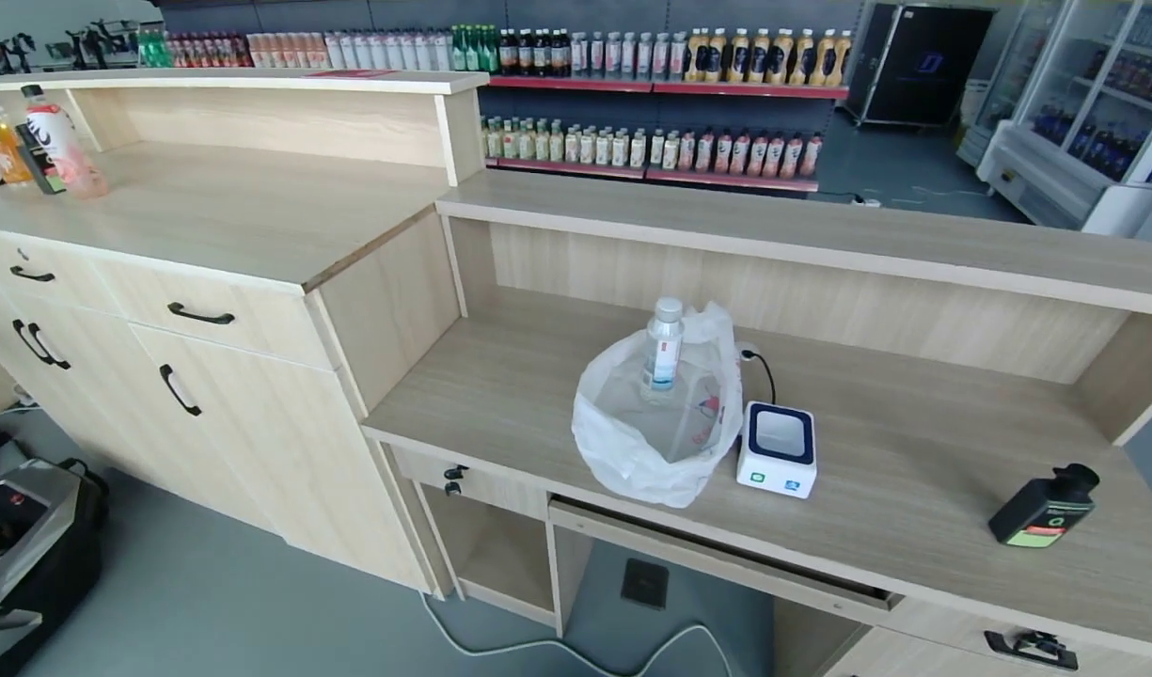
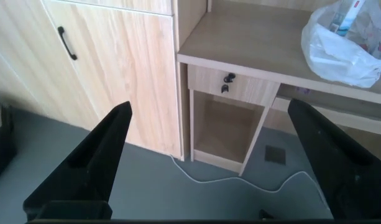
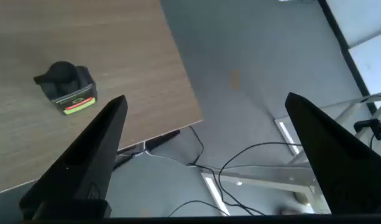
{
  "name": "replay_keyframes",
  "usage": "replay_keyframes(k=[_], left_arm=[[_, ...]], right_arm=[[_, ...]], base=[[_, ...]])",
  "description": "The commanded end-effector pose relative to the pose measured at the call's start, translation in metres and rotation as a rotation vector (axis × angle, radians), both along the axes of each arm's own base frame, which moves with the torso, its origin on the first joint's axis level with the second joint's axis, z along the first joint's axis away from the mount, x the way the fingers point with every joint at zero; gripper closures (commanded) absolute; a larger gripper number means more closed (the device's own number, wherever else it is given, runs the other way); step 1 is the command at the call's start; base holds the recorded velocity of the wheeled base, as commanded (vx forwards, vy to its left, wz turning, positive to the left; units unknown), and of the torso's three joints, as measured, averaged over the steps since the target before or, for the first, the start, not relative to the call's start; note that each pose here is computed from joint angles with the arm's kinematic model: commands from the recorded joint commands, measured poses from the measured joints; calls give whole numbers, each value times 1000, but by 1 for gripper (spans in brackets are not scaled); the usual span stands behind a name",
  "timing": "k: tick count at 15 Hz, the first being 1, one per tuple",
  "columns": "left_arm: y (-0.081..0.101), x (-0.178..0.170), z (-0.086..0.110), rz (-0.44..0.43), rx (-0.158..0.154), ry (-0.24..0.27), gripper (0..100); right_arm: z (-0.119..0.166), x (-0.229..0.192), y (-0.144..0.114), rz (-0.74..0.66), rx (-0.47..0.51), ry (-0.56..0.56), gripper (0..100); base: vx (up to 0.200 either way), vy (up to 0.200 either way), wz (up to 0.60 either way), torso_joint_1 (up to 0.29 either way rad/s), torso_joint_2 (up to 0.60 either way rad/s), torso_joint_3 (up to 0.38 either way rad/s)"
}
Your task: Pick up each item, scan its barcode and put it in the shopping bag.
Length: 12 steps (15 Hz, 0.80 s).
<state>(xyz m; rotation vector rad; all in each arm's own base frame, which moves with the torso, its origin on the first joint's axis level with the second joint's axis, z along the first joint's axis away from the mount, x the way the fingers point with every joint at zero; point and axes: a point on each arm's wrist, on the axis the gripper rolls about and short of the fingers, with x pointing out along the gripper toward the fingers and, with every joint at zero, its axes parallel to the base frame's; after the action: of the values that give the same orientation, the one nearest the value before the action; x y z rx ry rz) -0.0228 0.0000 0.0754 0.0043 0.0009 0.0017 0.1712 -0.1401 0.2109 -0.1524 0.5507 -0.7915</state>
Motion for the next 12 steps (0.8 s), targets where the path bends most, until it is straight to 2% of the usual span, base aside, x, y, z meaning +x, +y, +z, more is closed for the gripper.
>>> replay_keyframes(k=[1,3,4,5,6,7,8,9,10,12], left_arm=[[0,0,0,0,0,-1,0],[0,0,0,0,0,-1,0],[0,0,0,0,0,-1,0],[0,0,0,0,0,-1,0],[0,0,0,0,0,-1,0],[0,0,0,0,0,-1,0],[0,0,0,0,0,-1,0],[0,0,0,0,0,-1,0],[0,0,0,0,0,-1,0],[0,0,0,0,0,-1,0]], right_arm=[[-13,13,-22,-90,67,29,0],[-37,31,-51,-116,91,78,0],[-48,31,-59,-116,91,144,0],[-58,33,-72,-78,46,247,0],[-60,37,-77,-62,25,263,0],[-69,53,-90,16,11,245,0],[-73,55,-91,72,28,237,0],[-85,58,-94,168,28,286,0],[-95,59,-98,208,20,338,0],[-101,61,-100,245,26,359,0]], base=[[0,0,-600,-2,-7,2],[0,0,0,0,0,0],[0,0,0,0,0,0],[0,0,0,0,0,0],[0,0,0,0,0,0],[0,0,0,0,0,0],[0,0,0,0,0,0],[0,0,0,0,0,0],[0,0,0,0,0,0],[0,0,0,0,0,0]])
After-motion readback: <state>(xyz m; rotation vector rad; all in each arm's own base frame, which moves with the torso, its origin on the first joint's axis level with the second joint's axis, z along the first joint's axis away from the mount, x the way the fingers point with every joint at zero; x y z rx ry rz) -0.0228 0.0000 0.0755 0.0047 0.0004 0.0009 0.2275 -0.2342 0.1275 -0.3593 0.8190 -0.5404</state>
